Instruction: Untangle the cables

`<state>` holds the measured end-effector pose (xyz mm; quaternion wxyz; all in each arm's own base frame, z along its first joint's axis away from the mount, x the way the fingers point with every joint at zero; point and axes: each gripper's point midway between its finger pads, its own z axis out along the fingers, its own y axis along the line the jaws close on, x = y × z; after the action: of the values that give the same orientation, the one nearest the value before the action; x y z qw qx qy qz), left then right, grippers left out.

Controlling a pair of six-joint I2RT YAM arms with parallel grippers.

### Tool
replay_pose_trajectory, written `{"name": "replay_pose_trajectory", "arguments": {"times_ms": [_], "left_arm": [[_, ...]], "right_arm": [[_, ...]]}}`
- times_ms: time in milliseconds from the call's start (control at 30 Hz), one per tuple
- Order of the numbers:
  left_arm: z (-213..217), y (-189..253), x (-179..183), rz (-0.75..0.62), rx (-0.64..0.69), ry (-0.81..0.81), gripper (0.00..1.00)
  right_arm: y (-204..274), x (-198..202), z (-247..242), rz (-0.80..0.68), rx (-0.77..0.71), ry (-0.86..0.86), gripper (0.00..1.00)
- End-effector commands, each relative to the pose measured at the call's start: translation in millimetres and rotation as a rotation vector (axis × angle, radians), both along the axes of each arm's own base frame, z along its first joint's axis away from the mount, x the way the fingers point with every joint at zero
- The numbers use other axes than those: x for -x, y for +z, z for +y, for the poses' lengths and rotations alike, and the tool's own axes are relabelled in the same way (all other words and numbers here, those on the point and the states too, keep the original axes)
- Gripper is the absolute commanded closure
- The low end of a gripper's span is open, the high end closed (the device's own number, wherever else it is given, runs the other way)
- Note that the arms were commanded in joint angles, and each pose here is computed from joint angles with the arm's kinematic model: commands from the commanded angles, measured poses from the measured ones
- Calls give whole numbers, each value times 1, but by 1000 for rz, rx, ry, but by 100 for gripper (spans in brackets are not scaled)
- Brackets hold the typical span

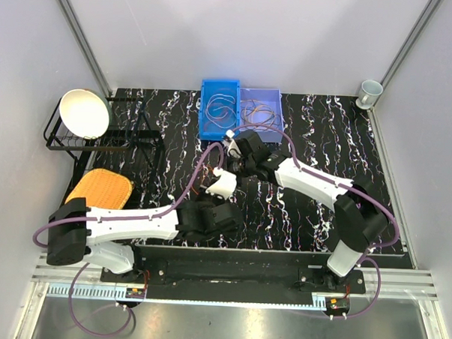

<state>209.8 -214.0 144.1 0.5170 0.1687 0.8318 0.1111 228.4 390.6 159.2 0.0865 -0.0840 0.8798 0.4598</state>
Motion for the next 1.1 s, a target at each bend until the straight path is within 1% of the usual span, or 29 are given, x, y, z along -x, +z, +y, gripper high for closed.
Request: {"name": "replay_pose_trajectory", "arguments": {"times_ms": [0, 33, 67, 100, 133, 200, 267, 300, 367, 400, 433, 500, 567, 633, 667, 733, 767, 833, 867, 933, 967, 1000, 1067], "left_arm": [[-24, 28, -3, -20, 131, -45, 100], [-30, 27, 0, 4, 150, -79, 100], [-33, 29, 1, 13, 167, -95, 100], [-35, 35, 3, 17, 194, -112, 100], [-37, 37, 5, 32, 212, -132, 100], [-37, 44, 5, 42, 252, -151, 100], [-39, 46, 7, 62, 284, -174, 100], [-36, 50, 4, 58, 320, -172, 100], [-36, 51, 4, 76, 363, -191, 100], [-32, 53, -1, 72, 398, -183, 100], [-35, 53, 1, 93, 428, -208, 100], [-29, 58, -6, 91, 481, -203, 100], [-29, 62, -7, 103, 511, -216, 100], [-25, 69, -13, 102, 514, -208, 100], [-23, 71, -16, 101, 506, -201, 100], [-23, 84, -20, 88, 497, -204, 100], [-22, 89, -22, 83, 497, -206, 100], [-23, 102, -28, 68, 498, -213, 100], [-22, 107, -30, 62, 499, -214, 100], [-19, 122, -39, 41, 501, -208, 100], [-18, 126, -42, 36, 495, -202, 100], [-16, 140, -48, 14, 506, -192, 100], [-16, 150, -55, -1, 498, -195, 100]], "right_arm": [[28, -1, 0, -54, -65, 22, 71], [30, -3, -1, -57, -66, 17, 60], [32, -9, -6, -62, -67, 0, 54], [33, -13, -9, -65, -67, -9, 51], [37, -16, -14, -74, -70, -19, 44], [43, -33, -31, -88, -69, -68, 38], [52, -41, -48, -107, -71, -104, 30], [56, -52, -62, -116, -72, -144, 27], [65, -54, -78, -141, -75, -171, 19], [72, -58, -91, -162, -72, -196, 18], [72, -59, -97, -173, -65, -209, 17], [70, -55, -110, -185, -50, -231, 16], [55, -53, -121, -180, -9, -268, 16], [46, -53, -131, -193, 28, -311, 16], [30, -48, -136, -169, 60, -322, 16], [17, -44, -143, -160, 91, -341, 16], [2, -38, -146, -136, 112, -341, 16], [-6, -33, -149, -123, 117, -343, 16], [-20, -26, -153, -98, 135, -343, 16], [-25, -22, -157, -101, 140, -361, 16], [-35, -16, -161, -85, 158, -366, 16], [-34, -14, -163, -93, 153, -374, 16], [-42, -9, -168, -87, 171, -389, 16]]}}
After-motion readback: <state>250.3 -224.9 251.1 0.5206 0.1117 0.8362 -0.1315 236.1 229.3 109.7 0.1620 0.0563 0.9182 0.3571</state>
